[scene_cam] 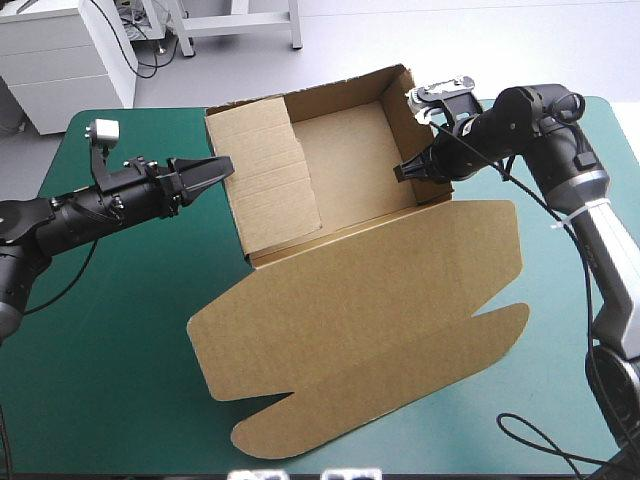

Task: Fold the box

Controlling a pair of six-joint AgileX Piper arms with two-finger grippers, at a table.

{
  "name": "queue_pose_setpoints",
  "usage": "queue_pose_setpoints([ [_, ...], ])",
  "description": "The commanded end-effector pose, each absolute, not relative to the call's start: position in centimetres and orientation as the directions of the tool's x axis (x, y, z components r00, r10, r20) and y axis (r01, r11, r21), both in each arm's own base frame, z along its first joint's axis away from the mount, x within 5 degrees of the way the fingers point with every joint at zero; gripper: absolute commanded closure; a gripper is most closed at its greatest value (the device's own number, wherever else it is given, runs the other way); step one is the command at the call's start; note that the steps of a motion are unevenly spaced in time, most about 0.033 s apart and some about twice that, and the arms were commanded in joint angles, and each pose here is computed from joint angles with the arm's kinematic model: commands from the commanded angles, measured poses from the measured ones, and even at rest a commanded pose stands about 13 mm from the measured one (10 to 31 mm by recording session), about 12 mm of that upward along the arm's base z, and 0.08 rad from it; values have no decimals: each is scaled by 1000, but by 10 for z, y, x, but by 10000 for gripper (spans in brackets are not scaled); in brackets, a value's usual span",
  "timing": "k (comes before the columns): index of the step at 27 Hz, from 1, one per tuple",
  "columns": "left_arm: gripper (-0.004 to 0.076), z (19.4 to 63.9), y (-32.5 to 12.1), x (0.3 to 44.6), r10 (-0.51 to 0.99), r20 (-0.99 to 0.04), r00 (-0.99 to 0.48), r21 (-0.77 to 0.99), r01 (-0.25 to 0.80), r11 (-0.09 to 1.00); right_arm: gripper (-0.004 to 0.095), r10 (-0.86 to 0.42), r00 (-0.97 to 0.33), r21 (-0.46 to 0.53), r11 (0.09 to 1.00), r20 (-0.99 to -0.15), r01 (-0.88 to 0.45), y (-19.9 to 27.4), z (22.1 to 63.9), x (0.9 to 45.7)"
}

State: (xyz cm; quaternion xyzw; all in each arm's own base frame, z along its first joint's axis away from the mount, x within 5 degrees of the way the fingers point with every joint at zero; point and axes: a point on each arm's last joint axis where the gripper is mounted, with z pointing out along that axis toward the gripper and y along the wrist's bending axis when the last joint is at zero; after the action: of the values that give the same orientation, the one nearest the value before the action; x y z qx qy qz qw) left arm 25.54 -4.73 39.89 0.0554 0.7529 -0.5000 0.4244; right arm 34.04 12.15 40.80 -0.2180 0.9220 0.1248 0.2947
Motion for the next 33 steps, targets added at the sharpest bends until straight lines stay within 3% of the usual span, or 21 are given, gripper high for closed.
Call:
queue_pose_setpoints([
  [1, 255, 421, -51, 246, -291, -712, -639, -672, 500, 546, 920, -285, -668, 105, 871, -687, -479, 122, 435, 329],
  [6, 255, 442, -65, 241, -246, -702, -668, -641, 443, 627, 919, -280, -661, 86, 881, -697, -464, 122, 436, 330],
  [13, 255, 431, -96, 241, -222, -687, -692, -566, 317, 761, 916, -314, -622, 5, 890, -718, -455, 140, 437, 326],
  [19, 255, 425, -111, 237, -261, -670, -695, -526, 196, 828, 916, -312, -593, 5, 882, -742, -470, 155, 439, 322],
  [30, 255, 418, -119, 233, -325, -649, -688, -504, 70, 861, 916, -301, -530, 0, 870, -793, -494, 178, 446, 314],
  [33, 256, 411, -117, 235, -385, -632, -672, -507, -18, 862, 916, -285, -518, 6, 872, -806, -490, 179, 448, 315],
])
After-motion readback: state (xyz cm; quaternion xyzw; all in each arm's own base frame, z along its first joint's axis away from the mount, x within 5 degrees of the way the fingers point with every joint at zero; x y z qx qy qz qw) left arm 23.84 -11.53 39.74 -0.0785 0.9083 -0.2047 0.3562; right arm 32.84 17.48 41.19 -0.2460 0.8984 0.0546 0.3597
